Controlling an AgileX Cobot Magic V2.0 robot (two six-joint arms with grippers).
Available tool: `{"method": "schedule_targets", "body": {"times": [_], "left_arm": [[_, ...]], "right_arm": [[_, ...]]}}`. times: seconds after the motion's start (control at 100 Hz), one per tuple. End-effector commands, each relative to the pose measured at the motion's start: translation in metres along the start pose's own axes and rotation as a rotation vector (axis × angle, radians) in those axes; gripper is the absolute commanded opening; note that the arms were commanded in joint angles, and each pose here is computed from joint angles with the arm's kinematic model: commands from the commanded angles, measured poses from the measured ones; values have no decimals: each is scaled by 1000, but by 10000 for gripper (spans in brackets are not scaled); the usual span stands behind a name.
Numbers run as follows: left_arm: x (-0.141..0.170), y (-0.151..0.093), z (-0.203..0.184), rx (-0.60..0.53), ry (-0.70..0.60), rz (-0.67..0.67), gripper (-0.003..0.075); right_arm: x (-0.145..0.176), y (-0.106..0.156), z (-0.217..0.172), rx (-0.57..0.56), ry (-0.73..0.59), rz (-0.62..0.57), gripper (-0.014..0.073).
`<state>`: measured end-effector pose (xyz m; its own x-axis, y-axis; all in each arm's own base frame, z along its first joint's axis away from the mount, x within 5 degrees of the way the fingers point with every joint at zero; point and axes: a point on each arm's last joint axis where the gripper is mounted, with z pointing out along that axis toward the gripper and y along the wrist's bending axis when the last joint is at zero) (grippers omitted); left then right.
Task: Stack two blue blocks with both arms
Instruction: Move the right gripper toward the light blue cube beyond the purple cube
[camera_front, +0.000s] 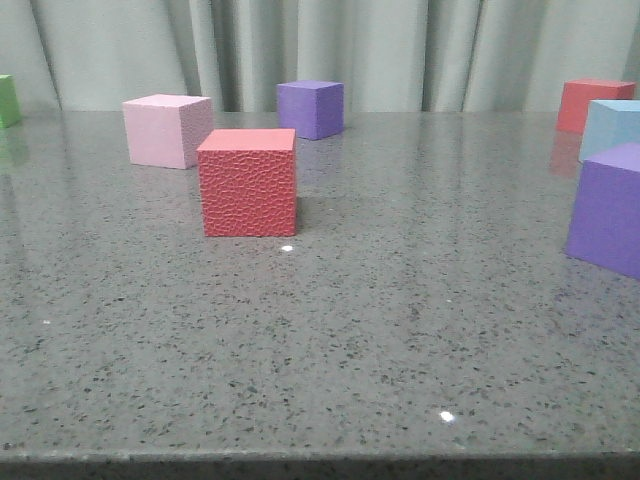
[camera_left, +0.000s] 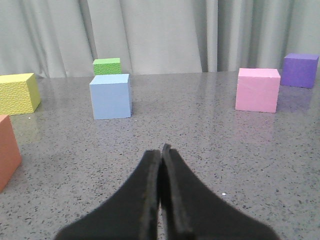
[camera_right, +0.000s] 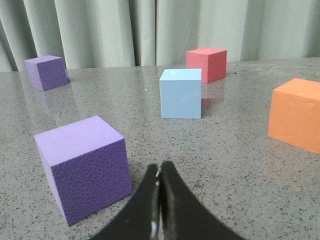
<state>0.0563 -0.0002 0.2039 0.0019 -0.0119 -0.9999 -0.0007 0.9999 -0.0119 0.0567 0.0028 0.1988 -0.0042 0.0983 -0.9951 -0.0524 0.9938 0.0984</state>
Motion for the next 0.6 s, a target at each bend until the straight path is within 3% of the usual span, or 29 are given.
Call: {"method": "schedule_targets", "body": {"times": [0.0, 0.59], "left_arm": [[-8, 1, -3, -7, -108, -4, -19], [-9, 1, -3, -8, -122, -4, -19]], "right_arm": [[-14, 2, -3, -10, -117, -8, -112], [-14, 2, -3, -10, -117, -8, -112]]}}
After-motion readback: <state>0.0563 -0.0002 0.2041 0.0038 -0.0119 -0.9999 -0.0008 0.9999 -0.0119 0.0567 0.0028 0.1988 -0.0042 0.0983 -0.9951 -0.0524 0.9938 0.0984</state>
